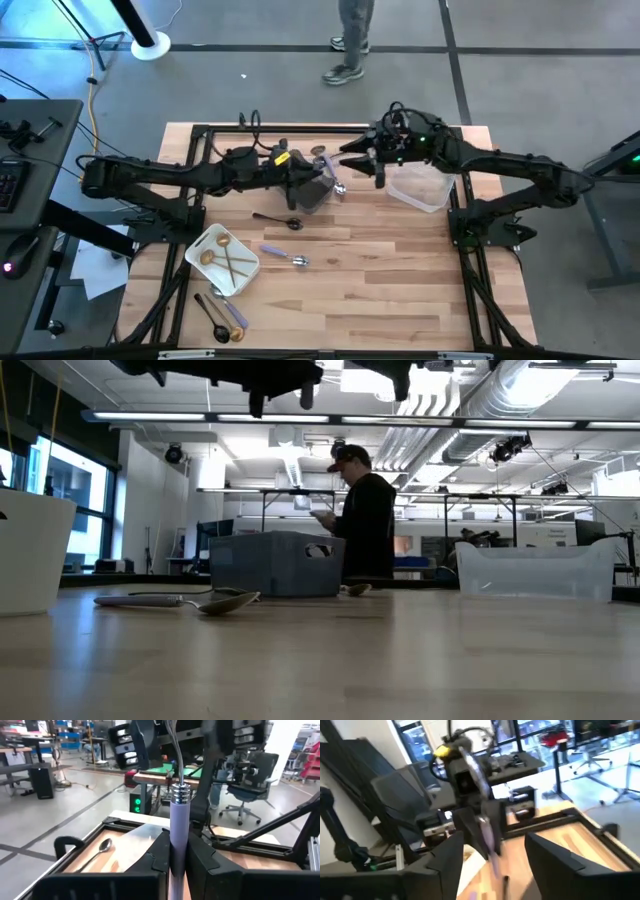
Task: Sort silverware by color (type)
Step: Put the top right purple spoon into the black bin
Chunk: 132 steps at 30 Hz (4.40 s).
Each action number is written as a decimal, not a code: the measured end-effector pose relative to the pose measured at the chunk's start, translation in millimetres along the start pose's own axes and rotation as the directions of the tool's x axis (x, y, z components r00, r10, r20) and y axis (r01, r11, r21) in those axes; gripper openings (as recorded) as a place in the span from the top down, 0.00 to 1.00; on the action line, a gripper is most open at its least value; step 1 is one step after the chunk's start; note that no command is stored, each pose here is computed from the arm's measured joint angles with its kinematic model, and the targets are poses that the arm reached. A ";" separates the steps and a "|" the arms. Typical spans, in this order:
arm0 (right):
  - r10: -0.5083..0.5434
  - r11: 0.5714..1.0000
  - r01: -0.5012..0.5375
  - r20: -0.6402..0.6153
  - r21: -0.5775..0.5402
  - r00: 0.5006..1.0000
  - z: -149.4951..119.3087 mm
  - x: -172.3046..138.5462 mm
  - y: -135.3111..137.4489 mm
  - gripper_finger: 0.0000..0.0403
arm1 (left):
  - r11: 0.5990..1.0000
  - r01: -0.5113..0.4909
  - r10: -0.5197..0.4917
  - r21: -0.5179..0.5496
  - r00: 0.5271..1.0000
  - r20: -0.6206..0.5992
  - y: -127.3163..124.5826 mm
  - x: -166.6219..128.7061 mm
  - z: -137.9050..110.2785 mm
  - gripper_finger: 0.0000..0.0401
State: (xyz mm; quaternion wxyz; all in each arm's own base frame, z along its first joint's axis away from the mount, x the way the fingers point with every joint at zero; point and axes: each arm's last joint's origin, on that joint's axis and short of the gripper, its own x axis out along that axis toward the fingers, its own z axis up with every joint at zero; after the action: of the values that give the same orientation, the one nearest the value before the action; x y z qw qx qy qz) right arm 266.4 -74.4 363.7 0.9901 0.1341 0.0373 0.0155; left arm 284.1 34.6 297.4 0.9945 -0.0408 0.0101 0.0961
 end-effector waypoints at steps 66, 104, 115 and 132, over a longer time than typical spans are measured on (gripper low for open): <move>0.058 0.990 -0.046 0.088 -0.132 0.994 -63.2 -59.2 36.3 1.00 | 0.974 0.174 -0.169 -0.149 0.985 0.042 -5.5 -70.0 -13.2 0.95; 0.060 0.990 -0.048 0.088 -0.132 0.994 -63.0 -59.2 36.4 1.00 | 0.982 0.102 0.045 0.156 0.683 -0.729 73.4 -1.0 -4.4 0.95; 0.059 0.991 -0.048 0.085 -0.121 0.995 -63.3 -59.2 36.4 1.00 | 0.912 0.285 0.139 0.296 0.466 -0.874 88.2 42.0 -76.2 0.95; 0.057 0.994 -0.049 0.085 -0.098 0.995 -63.3 -59.2 36.3 1.00 | 0.884 0.370 0.180 0.287 0.296 -0.938 98.8 60.5 -137.2 0.95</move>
State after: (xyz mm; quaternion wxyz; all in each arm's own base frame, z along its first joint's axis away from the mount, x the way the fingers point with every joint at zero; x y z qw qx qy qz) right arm 201.8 -25.1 316.6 0.9953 0.0882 -0.0106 0.0377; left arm 322.8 131.4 151.1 0.7758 0.1430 0.6144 -0.0135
